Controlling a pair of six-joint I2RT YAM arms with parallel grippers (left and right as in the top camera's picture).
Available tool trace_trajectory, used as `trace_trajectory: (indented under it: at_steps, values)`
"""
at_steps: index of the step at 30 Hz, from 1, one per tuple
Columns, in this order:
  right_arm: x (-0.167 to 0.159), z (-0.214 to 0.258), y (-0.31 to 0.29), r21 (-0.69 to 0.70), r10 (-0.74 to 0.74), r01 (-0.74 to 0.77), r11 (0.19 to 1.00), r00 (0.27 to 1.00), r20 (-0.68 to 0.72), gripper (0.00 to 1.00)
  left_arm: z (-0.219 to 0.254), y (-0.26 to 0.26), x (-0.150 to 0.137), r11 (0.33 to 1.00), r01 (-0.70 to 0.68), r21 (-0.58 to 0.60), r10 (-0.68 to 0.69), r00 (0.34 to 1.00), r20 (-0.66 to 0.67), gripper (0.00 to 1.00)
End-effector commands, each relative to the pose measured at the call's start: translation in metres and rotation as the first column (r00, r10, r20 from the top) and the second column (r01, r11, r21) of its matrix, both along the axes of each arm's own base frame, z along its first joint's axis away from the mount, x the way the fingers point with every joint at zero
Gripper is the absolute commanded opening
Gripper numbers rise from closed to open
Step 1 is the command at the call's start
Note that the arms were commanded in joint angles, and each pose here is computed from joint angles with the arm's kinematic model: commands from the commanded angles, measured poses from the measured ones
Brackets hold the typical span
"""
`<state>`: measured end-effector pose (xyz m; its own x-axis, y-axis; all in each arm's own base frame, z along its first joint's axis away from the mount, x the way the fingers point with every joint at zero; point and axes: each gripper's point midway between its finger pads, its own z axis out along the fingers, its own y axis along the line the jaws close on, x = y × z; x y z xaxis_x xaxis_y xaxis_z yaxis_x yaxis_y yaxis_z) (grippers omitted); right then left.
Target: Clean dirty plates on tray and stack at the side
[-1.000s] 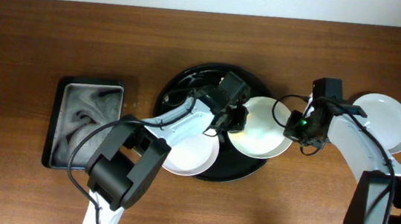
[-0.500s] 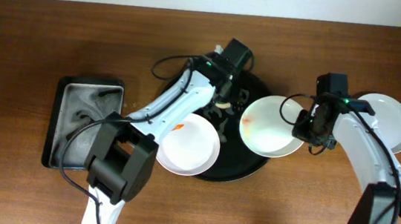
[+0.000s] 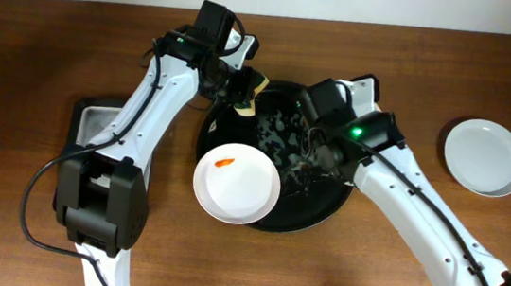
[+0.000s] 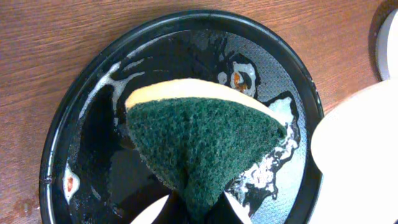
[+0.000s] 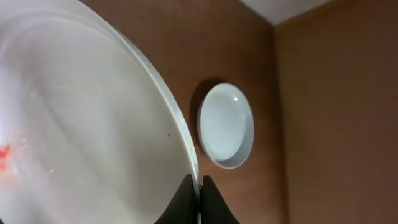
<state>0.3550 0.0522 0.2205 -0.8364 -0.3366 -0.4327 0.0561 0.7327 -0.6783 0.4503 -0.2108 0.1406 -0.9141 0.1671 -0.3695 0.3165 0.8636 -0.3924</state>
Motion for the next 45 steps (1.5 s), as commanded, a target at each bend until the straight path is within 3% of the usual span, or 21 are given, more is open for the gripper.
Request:
trace_trajectory:
  at_steps: [1, 7, 10, 12, 16, 21, 26, 29, 33, 37, 39, 45]
  values:
    - [0.004, 0.008, 0.01, -0.033, 0.038, -0.037, 0.999, 0.999, 0.013, 0.04, 0.013, -0.002, -0.002, 0.999, 0.037, -0.012, -0.037, 0.999, 0.034, 0.0]
    - [0.009, -0.061, 0.021, 0.258, -0.163, 0.173, 0.951, 0.985, -0.06, 0.04, 0.013, -0.004, -0.003, 0.999, 0.051, -0.009, -0.051, 0.998, 0.039, 0.0]
    - [0.007, -0.084, 0.016, 0.431, -0.35, 0.359, 0.828, 0.931, -0.103, 0.04, 0.007, -0.016, -0.011, 0.997, 0.078, -0.007, -0.078, 0.997, 0.029, 0.0]
    - [0.005, -0.092, 0.011, 0.487, -0.397, 0.421, 0.765, 0.904, -0.157, 0.04, -0.004, -0.031, -0.018, 0.994, 0.112, -0.009, -0.112, 0.993, 0.033, 0.0]
    - [-0.001, -0.094, 0.008, 0.487, -0.431, 0.459, 0.743, 0.885, -0.177, 0.04, -0.048, -0.068, -0.037, 0.993, 0.021, -0.118, -0.027, 0.998, -0.054, 0.0]
    - [-0.004, -0.129, 0.011, 0.42, -0.432, 0.508, 0.752, 0.861, -0.268, 0.04, -0.06, -0.086, -0.044, 0.99, 0.023, -0.14, -0.029, 0.999, -0.044, 0.0]
    - [-0.004, -0.13, 0.01, 0.413, -0.431, 0.507, 0.757, 0.862, -0.267, 0.04, -0.069, -0.109, -0.064, 0.989, 0.032, -0.144, -0.044, 0.996, -0.081, 0.0]
    - [-0.005, -0.128, 0.005, 0.39, -0.436, 0.506, 0.769, 0.862, -0.258, 0.04, -0.103, -0.124, -0.074, 0.99, 0.014, -0.143, -0.029, 0.994, -0.104, 0.0]
    - [-0.006, -0.128, 0.005, 0.384, -0.431, 0.503, 0.774, 0.863, -0.263, 0.04, -0.132, -0.134, -0.066, 0.99, 0.041, -0.137, -0.05, 0.996, -0.067, 0.0]
    - [-0.007, -0.128, 0.004, 0.375, -0.419, 0.496, 0.783, 0.867, -0.27, 0.04, -0.159, -0.103, -0.046, 0.997, -0.067, 0.042, 0.067, 0.998, 0.003, 0.0]
    - [-0.008, -0.127, 0.004, 0.371, -0.42, 0.497, 0.784, 0.866, -0.273, 0.04, -0.16, -0.093, -0.037, 0.99, -0.108, 0.095, 0.104, 0.993, 0.049, 0.0]
    - [-0.014, -0.123, -0.006, 0.314, -0.435, 0.503, 0.805, 0.861, -0.264, 0.04, -0.136, -0.095, -0.012, 0.984, -0.15, 0.097, 0.137, 0.982, 0.129, 0.0]
